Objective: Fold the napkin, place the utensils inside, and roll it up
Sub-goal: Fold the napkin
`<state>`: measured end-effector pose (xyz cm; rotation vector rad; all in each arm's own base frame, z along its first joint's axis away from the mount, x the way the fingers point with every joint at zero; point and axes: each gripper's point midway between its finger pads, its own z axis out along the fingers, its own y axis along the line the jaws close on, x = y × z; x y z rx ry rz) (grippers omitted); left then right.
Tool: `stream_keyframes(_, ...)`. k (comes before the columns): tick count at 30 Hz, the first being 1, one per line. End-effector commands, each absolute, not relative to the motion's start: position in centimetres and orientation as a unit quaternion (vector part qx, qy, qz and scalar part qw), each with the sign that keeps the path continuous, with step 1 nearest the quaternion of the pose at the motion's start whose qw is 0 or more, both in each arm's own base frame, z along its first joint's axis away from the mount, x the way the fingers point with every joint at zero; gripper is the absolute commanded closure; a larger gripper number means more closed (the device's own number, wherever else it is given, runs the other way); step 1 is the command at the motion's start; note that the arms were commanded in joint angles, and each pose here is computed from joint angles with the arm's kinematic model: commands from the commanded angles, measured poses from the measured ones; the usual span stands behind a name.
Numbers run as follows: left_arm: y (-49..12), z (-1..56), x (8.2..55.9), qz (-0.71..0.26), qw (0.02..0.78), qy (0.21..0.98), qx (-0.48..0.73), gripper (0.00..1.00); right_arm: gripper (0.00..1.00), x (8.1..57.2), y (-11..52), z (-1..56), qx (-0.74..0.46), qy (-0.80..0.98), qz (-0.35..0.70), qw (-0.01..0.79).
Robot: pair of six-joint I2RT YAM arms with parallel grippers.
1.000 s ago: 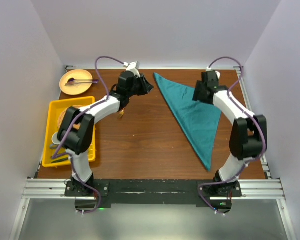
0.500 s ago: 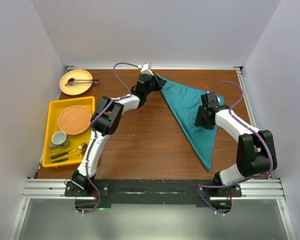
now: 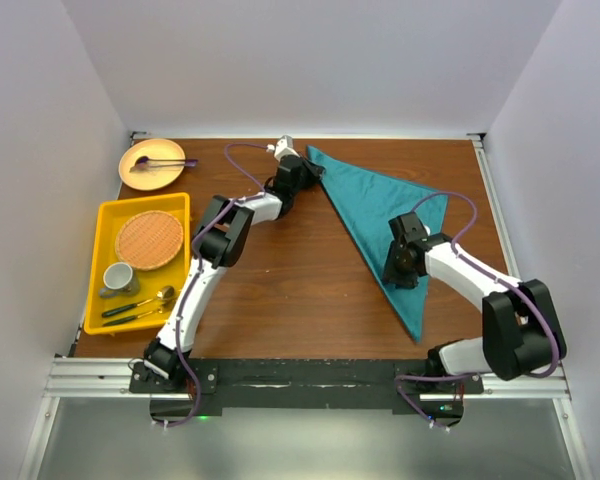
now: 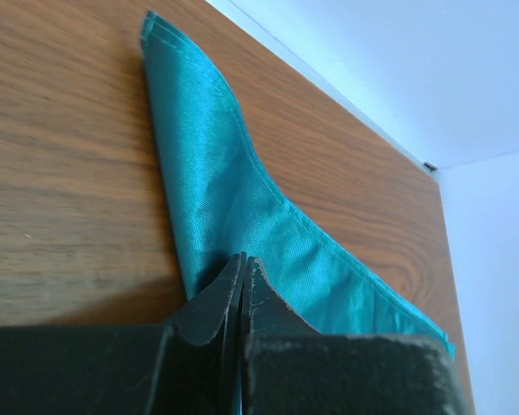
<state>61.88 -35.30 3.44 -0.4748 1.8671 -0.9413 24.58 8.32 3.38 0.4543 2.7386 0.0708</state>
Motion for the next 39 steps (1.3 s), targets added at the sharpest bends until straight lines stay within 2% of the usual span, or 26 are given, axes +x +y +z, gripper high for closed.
stream_keyframes(1, -33.6, 4.1, 63.7, -0.379, 0.492, 0.750, -0.229, 1.00, 0.62, 22.6, 9.9, 2.7, 0.180, 0.969, 0.051, 0.162)
stream_keyframes(8, -32.9, 4.5, 64.1, -0.362, 0.496, 0.761, -0.211, 1.00, 0.62, 19.4, 10.8, 2.0, 0.192, 0.970, 0.082, 0.129)
stream_keyframes(11, -33.2, 5.8, 64.5, -0.361, 0.507, 0.759, -0.194, 1.00, 0.62, 19.5, 10.4, 3.7, 0.190, 0.968, 0.079, 0.144)
stream_keyframes(13, -33.5, 6.5, 64.6, -0.367, 0.509, 0.757, -0.184, 1.00, 0.62, 19.1, 7.5, 5.5, 0.196, 0.966, 0.009, 0.166)
stream_keyframes(14, -33.5, 6.5, 64.6, -0.366, 0.507, 0.758, -0.183, 1.00, 0.61, 20.1, 5.6, 7.1, 0.205, 0.956, -0.035, 0.205)
stream_keyframes(17, -33.5, 6.1, 64.5, -0.365, 0.506, 0.760, -0.183, 1.00, 0.61, 19.7, 4.6, 8.2, 0.228, 0.948, -0.037, 0.218)
stream_keyframes(21, -33.3, 5.2, 64.5, -0.367, 0.498, 0.762, -0.190, 1.00, 0.62, 17.4, 4.9, 5.4, 0.272, 0.950, -0.012, 0.154)
stream_keyframes(26, -32.3, 5.0, 65.0, -0.360, 0.502, 0.762, -0.194, 1.00, 0.75, 15.7, 3.7, 4.5, 0.310, 0.939, -0.045, 0.139)
stream_keyframes(31, -31.9, 5.0, 65.3, -0.362, 0.503, 0.759, -0.199, 1.00, 0.76, 15.1, 4.2, 3.4, 0.312, 0.941, -0.034, 0.122)
stream_keyframes(35, -32.0, 4.5, 65.5, -0.362, 0.504, 0.758, -0.200, 1.00, 0.78, 13.3, 6.4, 0.9, 0.295, 0.954, 0.002, 0.045)
stream_keyframes(39, -32.0, 4.6, 65.7, -0.359, 0.505, 0.760, -0.194, 1.00, 0.81, 11.7, 6.9, -0.6, 0.292, 0.956, 0.007, 0.014)
